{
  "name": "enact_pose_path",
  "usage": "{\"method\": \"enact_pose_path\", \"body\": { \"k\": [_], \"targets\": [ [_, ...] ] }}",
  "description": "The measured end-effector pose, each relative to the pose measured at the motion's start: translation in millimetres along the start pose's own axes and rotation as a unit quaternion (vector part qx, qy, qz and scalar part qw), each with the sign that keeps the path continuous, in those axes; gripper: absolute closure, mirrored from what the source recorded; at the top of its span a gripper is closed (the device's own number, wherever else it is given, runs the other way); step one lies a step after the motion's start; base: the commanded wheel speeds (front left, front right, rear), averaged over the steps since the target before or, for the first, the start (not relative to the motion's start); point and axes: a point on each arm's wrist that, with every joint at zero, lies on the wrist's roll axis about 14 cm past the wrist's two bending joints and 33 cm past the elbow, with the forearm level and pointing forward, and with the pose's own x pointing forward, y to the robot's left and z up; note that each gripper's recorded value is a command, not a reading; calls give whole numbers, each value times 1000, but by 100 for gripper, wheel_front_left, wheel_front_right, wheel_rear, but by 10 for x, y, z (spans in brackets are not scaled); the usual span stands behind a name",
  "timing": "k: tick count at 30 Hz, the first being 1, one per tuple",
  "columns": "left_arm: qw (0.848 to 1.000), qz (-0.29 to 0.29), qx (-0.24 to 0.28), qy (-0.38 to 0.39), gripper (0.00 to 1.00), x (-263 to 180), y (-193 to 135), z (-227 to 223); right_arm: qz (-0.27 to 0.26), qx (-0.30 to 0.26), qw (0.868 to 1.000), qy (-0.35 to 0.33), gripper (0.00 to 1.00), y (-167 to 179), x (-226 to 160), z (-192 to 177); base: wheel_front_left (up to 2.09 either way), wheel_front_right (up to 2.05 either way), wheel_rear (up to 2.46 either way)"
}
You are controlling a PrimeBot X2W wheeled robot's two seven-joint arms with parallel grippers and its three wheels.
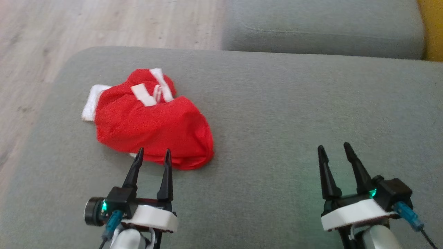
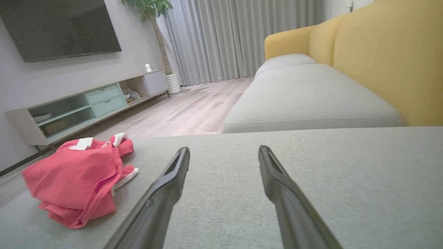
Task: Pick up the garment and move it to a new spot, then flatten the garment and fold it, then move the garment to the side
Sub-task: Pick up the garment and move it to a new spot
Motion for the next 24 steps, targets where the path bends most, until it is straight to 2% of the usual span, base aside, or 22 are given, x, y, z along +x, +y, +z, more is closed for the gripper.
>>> {"method": "enact_pose_path", "body": {
  "k": [15,20,24],
  "targets": [
    [996,90,3,-6,0,-346,548,29,104,15,994,25,0,672,168,-164,0,0,0],
    [995,94,9,-1,0,-350,610,7,115,22,993,33,0,741,164,-216,0,0,0],
    [997,68,20,15,0,-276,590,-65,109,27,993,41,0,701,166,-275,0,0,0]
  ]
}}
